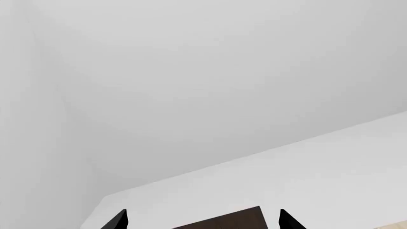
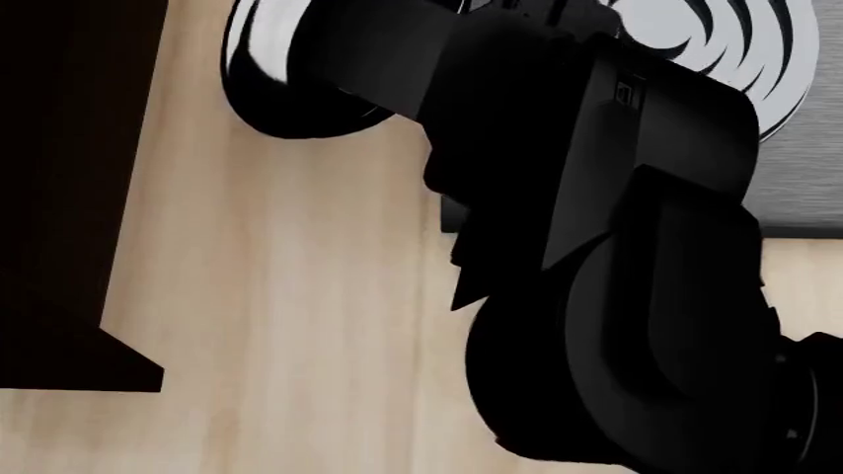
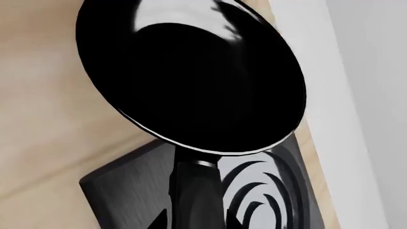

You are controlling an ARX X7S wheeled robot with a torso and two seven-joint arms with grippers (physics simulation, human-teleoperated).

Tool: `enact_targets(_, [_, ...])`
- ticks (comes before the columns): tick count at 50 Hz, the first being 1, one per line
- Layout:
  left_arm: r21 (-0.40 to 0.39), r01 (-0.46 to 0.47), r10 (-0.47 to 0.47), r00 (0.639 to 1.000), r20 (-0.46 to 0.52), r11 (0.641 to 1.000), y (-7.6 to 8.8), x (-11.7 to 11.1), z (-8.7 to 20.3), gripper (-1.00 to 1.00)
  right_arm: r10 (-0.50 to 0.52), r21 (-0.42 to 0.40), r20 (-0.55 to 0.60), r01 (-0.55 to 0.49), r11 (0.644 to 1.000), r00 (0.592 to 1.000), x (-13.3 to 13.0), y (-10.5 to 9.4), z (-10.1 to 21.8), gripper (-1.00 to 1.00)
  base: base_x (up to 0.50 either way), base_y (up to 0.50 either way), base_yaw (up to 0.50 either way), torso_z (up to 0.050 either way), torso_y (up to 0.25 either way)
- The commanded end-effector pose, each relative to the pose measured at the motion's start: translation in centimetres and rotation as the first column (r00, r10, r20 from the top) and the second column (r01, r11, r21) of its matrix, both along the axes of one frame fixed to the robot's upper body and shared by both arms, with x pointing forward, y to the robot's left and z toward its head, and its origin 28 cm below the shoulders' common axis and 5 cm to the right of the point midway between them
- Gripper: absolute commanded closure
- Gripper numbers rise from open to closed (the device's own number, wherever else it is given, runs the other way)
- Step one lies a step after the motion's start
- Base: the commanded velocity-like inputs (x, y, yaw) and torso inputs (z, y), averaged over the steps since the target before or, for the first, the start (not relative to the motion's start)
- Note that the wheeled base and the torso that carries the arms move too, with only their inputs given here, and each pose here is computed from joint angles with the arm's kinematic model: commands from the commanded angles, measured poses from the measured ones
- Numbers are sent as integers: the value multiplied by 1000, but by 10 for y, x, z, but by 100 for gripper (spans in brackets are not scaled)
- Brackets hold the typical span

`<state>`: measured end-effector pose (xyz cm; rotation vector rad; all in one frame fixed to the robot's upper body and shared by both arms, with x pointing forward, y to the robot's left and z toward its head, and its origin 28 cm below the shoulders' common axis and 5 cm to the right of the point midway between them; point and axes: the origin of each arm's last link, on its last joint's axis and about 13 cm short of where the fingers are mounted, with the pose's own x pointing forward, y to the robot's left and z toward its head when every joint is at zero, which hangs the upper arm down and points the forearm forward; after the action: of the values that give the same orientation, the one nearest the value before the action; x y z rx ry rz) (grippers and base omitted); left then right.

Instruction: Put the frying pan under the cabinet shelf.

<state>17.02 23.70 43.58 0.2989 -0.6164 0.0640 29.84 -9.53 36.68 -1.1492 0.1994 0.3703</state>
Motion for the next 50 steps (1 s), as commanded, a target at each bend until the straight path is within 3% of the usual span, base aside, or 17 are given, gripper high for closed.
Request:
enact_targets(1, [2,-1,1,1000,-2,1000,-1,1,-1,-100,-34,-8,76,35,999,996,4,-5,-2,100,0,0,0,0,10])
enact_targets(30, [0,-12,12,1000,-24,1000,4,6,-10,-100,34,67,23,-35,997,999,33,12,-36,100,0,0,0,0,1])
enact_targets(50, [-3,-13,13,999,-30,1000,5,9,-12,-100,88,51,-33,-86,995,996,17,19,-45,100,0,1,1,0,1])
